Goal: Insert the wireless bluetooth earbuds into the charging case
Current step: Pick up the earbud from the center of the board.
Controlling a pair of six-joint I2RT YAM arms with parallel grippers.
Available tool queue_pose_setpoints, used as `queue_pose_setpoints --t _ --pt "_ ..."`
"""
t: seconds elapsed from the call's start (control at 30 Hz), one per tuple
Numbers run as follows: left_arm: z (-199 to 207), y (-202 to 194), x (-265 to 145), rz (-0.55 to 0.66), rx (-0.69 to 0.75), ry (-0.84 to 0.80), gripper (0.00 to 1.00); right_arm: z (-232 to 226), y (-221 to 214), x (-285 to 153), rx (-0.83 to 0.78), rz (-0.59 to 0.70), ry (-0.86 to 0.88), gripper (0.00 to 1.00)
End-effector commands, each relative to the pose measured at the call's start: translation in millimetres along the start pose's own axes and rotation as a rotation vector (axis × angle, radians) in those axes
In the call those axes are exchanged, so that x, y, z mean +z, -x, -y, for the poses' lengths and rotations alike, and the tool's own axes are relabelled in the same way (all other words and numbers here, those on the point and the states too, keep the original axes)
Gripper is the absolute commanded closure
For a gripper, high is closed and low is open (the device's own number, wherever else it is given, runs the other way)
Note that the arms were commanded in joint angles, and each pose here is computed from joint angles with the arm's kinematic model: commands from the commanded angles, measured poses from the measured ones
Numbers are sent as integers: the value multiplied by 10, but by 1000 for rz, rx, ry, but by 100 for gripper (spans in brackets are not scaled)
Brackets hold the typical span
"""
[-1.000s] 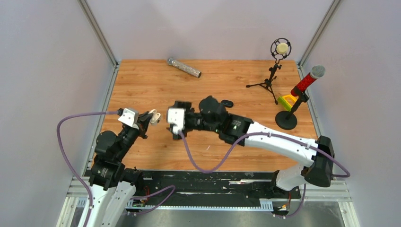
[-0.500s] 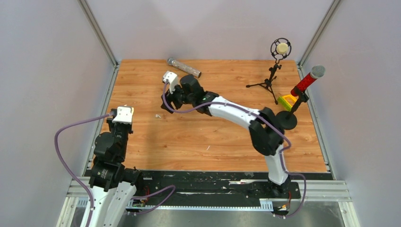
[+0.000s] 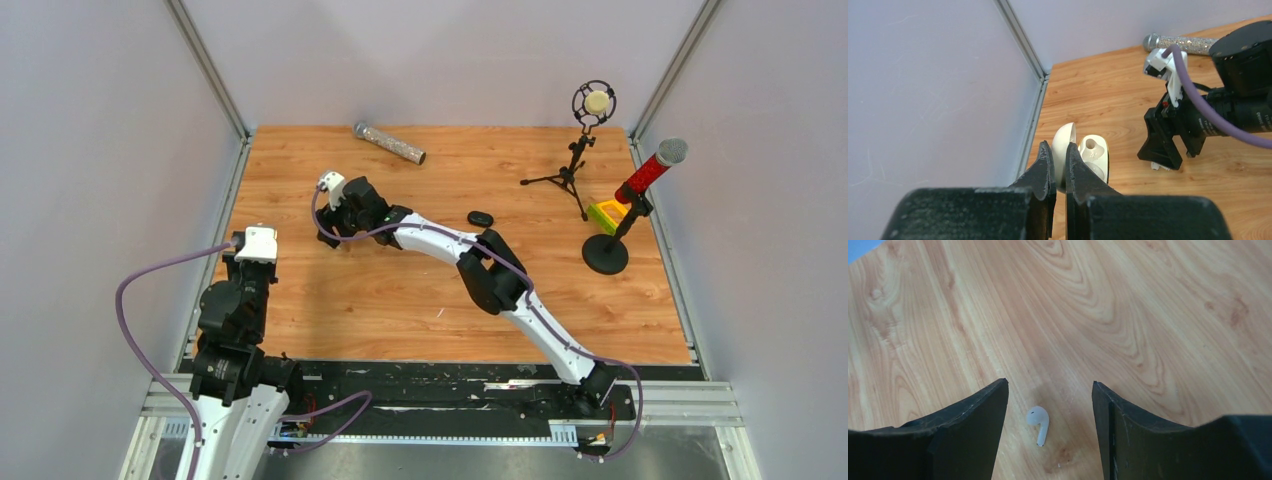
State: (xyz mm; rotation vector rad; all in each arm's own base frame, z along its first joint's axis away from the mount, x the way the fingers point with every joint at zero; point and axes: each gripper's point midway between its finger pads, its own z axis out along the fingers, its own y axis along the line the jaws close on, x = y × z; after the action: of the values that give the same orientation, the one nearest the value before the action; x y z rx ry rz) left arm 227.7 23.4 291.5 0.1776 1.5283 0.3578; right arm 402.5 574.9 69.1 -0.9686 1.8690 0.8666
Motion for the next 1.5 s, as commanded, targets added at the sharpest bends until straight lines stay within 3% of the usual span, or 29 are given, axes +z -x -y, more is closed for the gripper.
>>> queue_pose_setpoints --t 0.0,0.5,0.63,0.93,1.3,1.47 --pt "-4 110 -21 41 -22 -9 100 -120 -32 69 -23 7 -8 38" --pt "75 98 -16 40 -44 -45 100 -153 -510 114 -101 -110 -4 54" --pt "80 97 -16 38 -46 -48 100 -107 -532 119 -121 -118 -25 64" --pt "93 102 -12 41 -48 -55 100 -203 -650 63 -210 -155 -18 67" --pt "94 117 -20 44 -50 -58 100 -223 -607 8 -255 -155 -36 79" --pt "97 117 -18 45 -52 -59 100 -216 -555 -50 -278 -153 -42 77"
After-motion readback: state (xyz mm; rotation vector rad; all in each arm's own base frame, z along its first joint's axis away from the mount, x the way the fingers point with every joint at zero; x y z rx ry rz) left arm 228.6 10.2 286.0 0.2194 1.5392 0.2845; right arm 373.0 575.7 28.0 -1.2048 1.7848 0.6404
